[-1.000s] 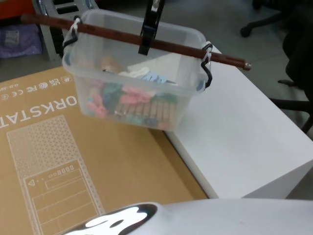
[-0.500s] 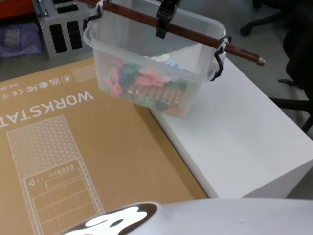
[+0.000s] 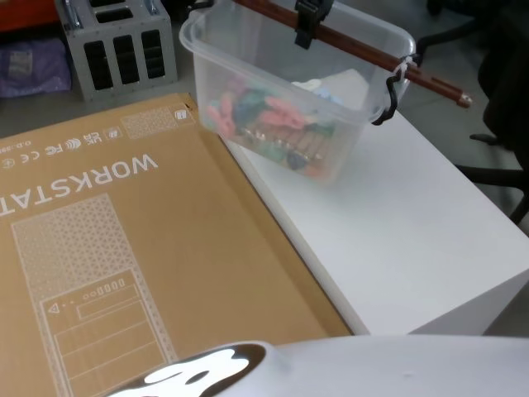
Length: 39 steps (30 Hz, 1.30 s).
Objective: Use one hand to grasp the basket and place it at the designated location.
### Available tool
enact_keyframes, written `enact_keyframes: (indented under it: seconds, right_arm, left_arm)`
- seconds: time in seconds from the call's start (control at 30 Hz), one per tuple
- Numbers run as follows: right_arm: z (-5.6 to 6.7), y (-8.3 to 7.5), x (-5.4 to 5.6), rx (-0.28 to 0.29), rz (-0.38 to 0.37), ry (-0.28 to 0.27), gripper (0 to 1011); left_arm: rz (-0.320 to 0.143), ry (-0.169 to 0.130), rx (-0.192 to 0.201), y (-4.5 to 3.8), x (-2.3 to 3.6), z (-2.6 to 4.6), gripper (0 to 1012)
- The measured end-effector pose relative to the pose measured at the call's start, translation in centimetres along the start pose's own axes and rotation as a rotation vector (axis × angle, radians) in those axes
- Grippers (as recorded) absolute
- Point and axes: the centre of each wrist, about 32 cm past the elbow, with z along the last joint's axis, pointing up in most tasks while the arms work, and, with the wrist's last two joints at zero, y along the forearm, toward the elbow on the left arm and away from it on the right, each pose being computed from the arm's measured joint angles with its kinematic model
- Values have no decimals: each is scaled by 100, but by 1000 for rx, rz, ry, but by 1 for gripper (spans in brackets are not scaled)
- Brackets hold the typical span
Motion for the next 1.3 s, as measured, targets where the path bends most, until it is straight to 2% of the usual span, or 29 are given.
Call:
enact_keyframes:
  seconds: [0.17,0.4,0.87,1.03,1.3]
  right_arm:
    - [-137,2,-57,1,2,52,237]
    - [-266,10,-136,0,7,105,237]
    - [-550,-18,-370,-15,14,216,237]
    - [-669,-19,-478,-22,16,278,237]
    - [-792,25,-613,-18,25,371,238]
  left_arm:
    - [0,0,0,0,0,0,0]
    - [0,0,0,0,0,0,0]
    - [0,0,0,0,0,-1,0]
    - [0,0,0,0,0,0,0]
    - [0,0,0,0,0,0,0]
